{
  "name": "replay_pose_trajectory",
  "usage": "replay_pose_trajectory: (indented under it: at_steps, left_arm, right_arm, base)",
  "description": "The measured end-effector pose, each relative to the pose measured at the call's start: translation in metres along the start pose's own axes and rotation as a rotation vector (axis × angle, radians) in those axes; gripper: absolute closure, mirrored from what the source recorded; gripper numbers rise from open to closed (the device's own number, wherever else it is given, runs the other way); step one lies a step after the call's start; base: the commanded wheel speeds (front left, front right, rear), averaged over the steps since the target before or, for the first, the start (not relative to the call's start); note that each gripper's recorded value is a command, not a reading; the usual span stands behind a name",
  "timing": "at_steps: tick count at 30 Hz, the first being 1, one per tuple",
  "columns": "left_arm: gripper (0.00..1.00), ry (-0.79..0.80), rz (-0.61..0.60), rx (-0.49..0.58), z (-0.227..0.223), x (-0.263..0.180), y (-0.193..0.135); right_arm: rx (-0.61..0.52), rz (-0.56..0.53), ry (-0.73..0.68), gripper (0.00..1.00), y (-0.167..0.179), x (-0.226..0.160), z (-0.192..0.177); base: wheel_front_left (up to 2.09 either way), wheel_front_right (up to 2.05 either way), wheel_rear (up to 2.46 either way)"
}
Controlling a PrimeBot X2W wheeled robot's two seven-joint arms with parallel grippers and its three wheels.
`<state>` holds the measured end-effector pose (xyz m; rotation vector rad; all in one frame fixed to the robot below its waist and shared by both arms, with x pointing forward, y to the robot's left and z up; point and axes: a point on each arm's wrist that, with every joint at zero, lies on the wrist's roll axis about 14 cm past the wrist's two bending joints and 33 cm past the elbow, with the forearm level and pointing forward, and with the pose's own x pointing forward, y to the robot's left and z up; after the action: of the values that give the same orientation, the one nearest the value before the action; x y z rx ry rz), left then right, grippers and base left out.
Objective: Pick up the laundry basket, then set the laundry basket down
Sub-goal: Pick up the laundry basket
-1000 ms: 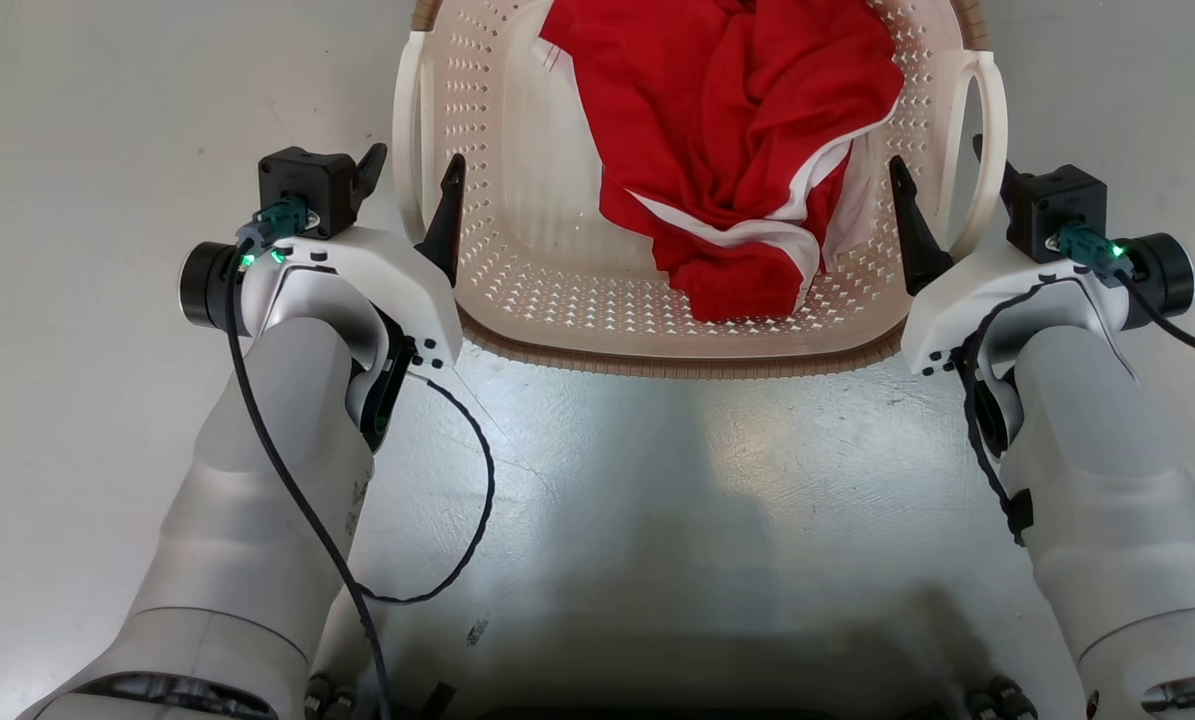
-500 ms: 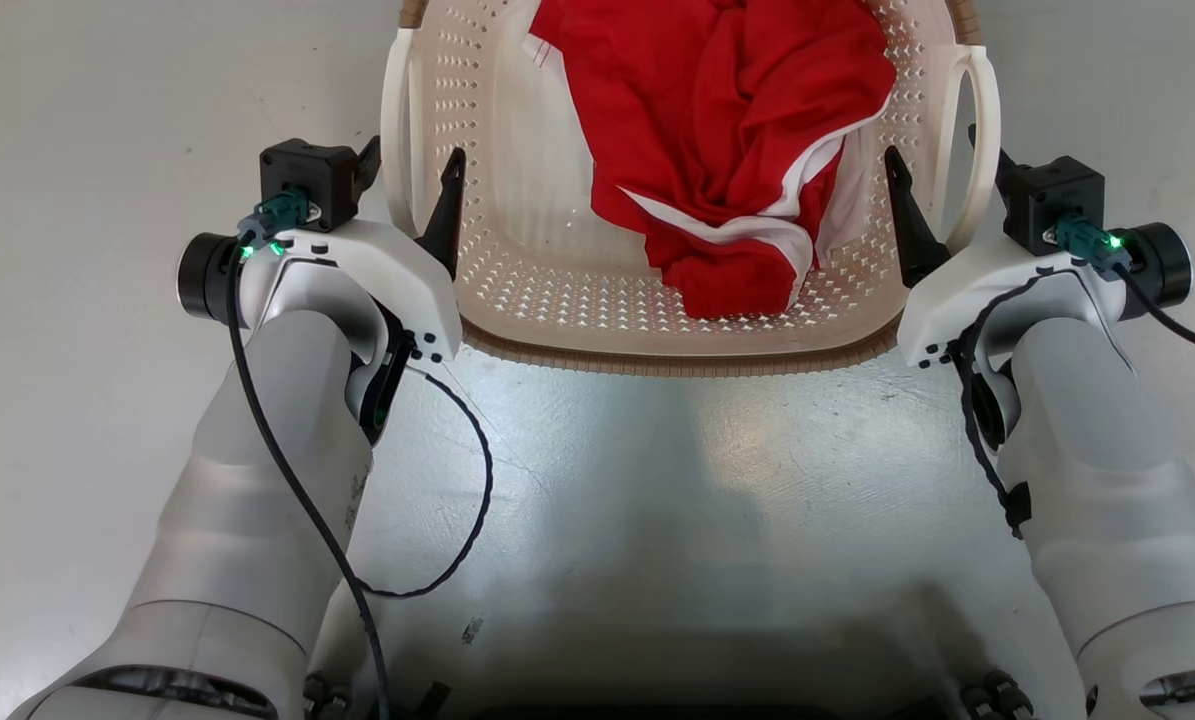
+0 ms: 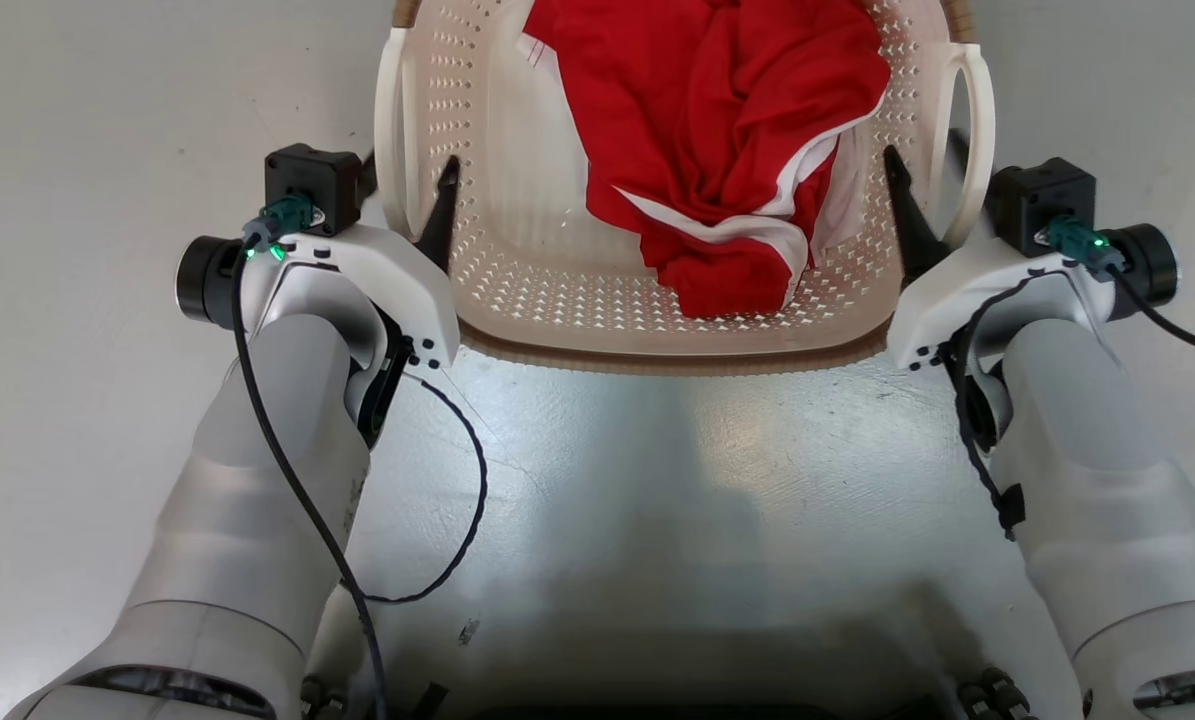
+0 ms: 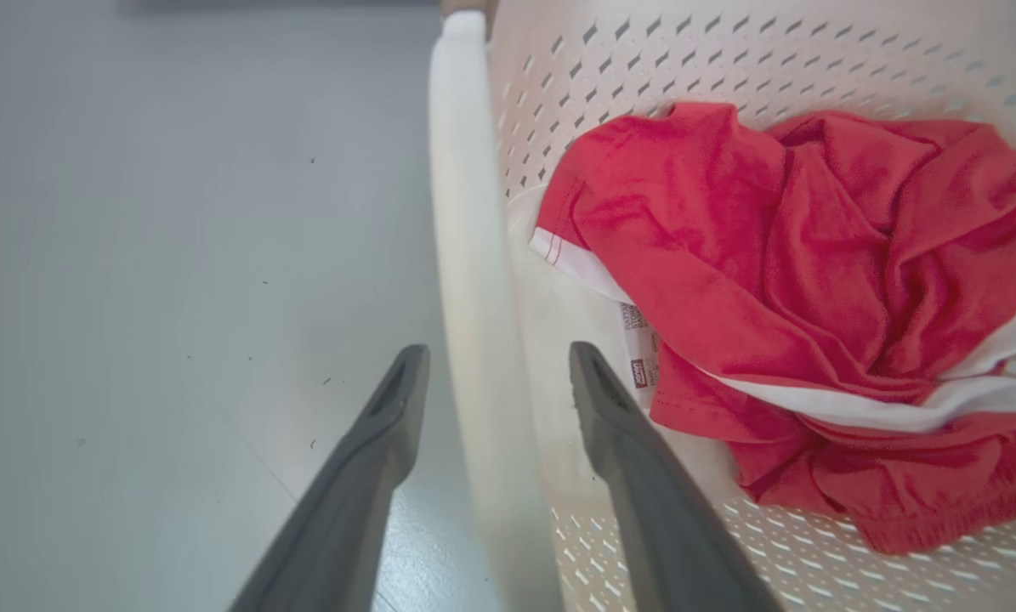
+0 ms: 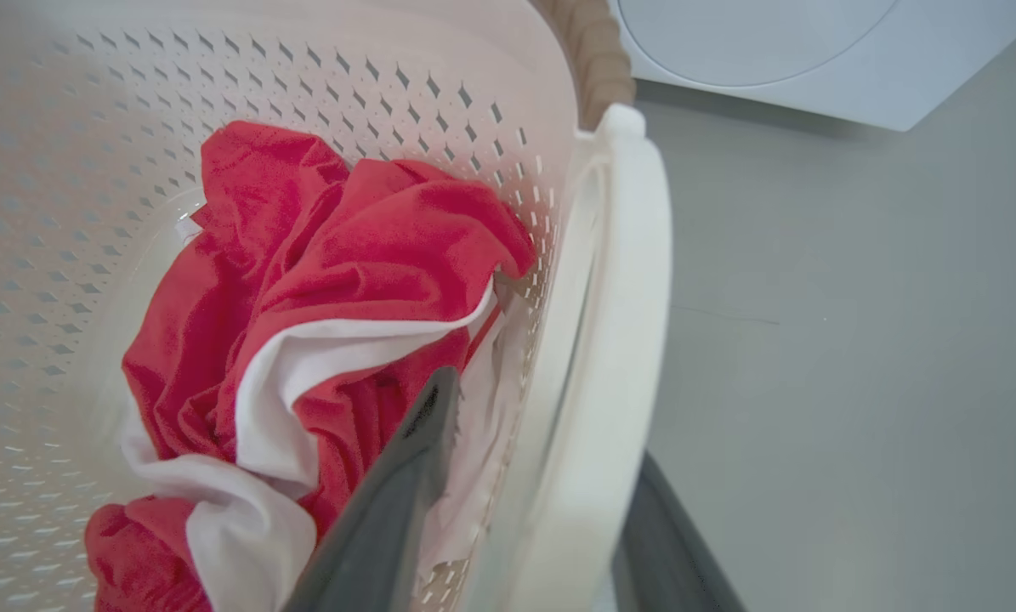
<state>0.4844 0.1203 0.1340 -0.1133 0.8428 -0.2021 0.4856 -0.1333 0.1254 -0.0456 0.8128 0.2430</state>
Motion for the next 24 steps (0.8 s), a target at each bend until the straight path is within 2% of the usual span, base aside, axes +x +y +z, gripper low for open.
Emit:
replay_pose_trajectory:
  at_steps: [13,24]
  left_arm:
    - [1.00,0.004,-0.006,0.012,0.006,-0.006,-0.005]
    - [1.00,0.000,-0.023,0.029,0.016,-0.022,-0.018]
  right_arm:
    - [0.035,0.018,-0.011,1.00,0.008,-0.009,0.011]
    - [0.070,0.017,0.009,1.00,0.008,-0.038,0.019]
  base:
    - [0.00,0.00,0.00]
    - [0.00,0.00,0.00]
